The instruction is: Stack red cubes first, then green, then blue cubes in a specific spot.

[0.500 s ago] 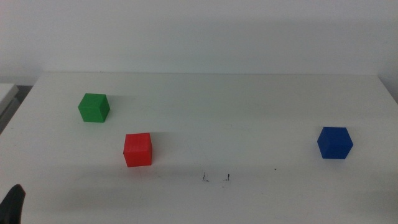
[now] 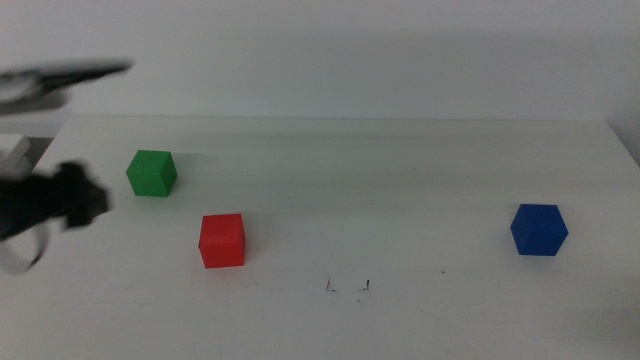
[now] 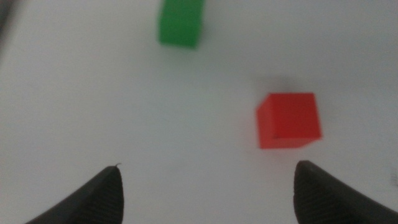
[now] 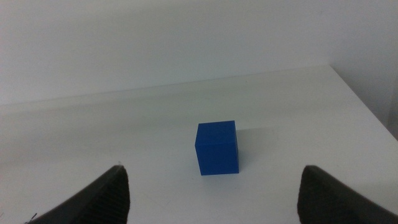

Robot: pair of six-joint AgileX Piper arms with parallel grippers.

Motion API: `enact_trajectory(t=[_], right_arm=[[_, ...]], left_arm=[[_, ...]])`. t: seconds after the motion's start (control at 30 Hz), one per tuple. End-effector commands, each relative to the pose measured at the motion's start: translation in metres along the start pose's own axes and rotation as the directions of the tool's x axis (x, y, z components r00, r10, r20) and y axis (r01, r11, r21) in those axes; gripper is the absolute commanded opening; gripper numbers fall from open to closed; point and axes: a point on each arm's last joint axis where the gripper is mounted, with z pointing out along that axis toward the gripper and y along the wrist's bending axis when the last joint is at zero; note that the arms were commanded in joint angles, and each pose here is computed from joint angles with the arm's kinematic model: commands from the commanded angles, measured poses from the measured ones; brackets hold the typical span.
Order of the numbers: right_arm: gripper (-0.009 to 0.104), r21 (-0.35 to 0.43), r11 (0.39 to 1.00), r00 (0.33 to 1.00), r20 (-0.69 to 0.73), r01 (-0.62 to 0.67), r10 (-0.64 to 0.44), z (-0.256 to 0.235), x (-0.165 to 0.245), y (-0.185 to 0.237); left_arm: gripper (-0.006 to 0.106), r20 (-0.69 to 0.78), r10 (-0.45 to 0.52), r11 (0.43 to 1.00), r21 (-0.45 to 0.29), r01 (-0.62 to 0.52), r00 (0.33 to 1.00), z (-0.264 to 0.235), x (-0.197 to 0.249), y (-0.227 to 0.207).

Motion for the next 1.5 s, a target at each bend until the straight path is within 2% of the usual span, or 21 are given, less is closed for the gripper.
enact_trajectory(t=[0.0,0.13,0.23,0.4,0.67,0.77,1.0,1.1,1.2,1.23,1.3,1.4,1.47], right_arm=[[0.088,0.005,1.0,1.0,0.008,0.013,-0.013,0.0,0.0,-0.001],[0.088,0.005,1.0,1.0,0.008,0.013,-0.013,0.0,0.0,-0.001],[0.088,0.005,1.0,1.0,0.008,0.013,-0.013,0.0,0.0,-0.001],[0.088,0.005,1.0,1.0,0.008,0.013,-0.013,0.0,0.0,-0.001],[0.088,0.005,1.0,1.0,0.008,0.013,-0.013,0.0,0.0,-0.001],[0.088,0.005,1.0,1.0,0.008,0.013,-0.013,0.0,0.0,-0.001],[0.088,0.005,1.0,1.0,0.008,0.013,-0.013,0.0,0.0,-0.001],[0.088,0.005,1.0,1.0,0.008,0.013,-0.013,0.0,0.0,-0.001],[0.088,0.005,1.0,1.0,0.008,0.013,-0.013,0.0,0.0,-0.001],[0.088,0.005,1.0,1.0,0.008,0.013,-0.013,0.0,0.0,-0.001],[0.088,0.005,1.0,1.0,0.008,0.013,-0.013,0.0,0.0,-0.001],[0.088,0.005,1.0,1.0,0.008,0.013,-0.013,0.0,0.0,-0.001],[0.088,0.005,1.0,1.0,0.008,0.013,-0.013,0.0,0.0,-0.001]], left_arm=[[0.094,-0.142,-0.056,0.998,0.014,0.059,0.988,0.023,-0.02,-0.015],[0.094,-0.296,-0.105,0.994,-0.03,0.101,0.949,0.049,-0.049,-0.043],[0.094,-0.338,-0.062,0.998,-0.006,0.064,0.939,0.077,-0.062,-0.066],[0.094,-0.506,-0.115,0.993,-0.091,0.08,0.855,0.12,-0.053,-0.08],[0.094,-0.515,-0.074,0.996,-0.076,0.041,0.854,0.165,-0.038,-0.095],[0.094,-0.477,-0.04,0.999,-0.047,0.02,0.878,0.173,-0.039,-0.096],[0.094,-0.479,-0.006,0.997,-0.07,-0.031,0.878,0.199,-0.031,-0.092],[0.093,-0.485,0.04,0.996,-0.049,-0.073,0.874,0.213,-0.025,-0.091],[0.083,-0.508,0.04,0.996,-0.05,-0.075,0.86,0.222,-0.018,-0.091],[0.077,-0.517,0.03,0.996,-0.054,-0.068,0.855,0.224,-0.017,-0.091],[0.06,-0.531,0.013,0.997,-0.056,-0.051,0.847,0.226,-0.014,-0.091],[0.028,-0.544,-0.015,0.999,-0.038,-0.007,0.839,0.219,-0.014,-0.098],[0.013,-0.539,-0.009,1.0,-0.03,-0.008,0.842,0.206,-0.018,-0.115]])
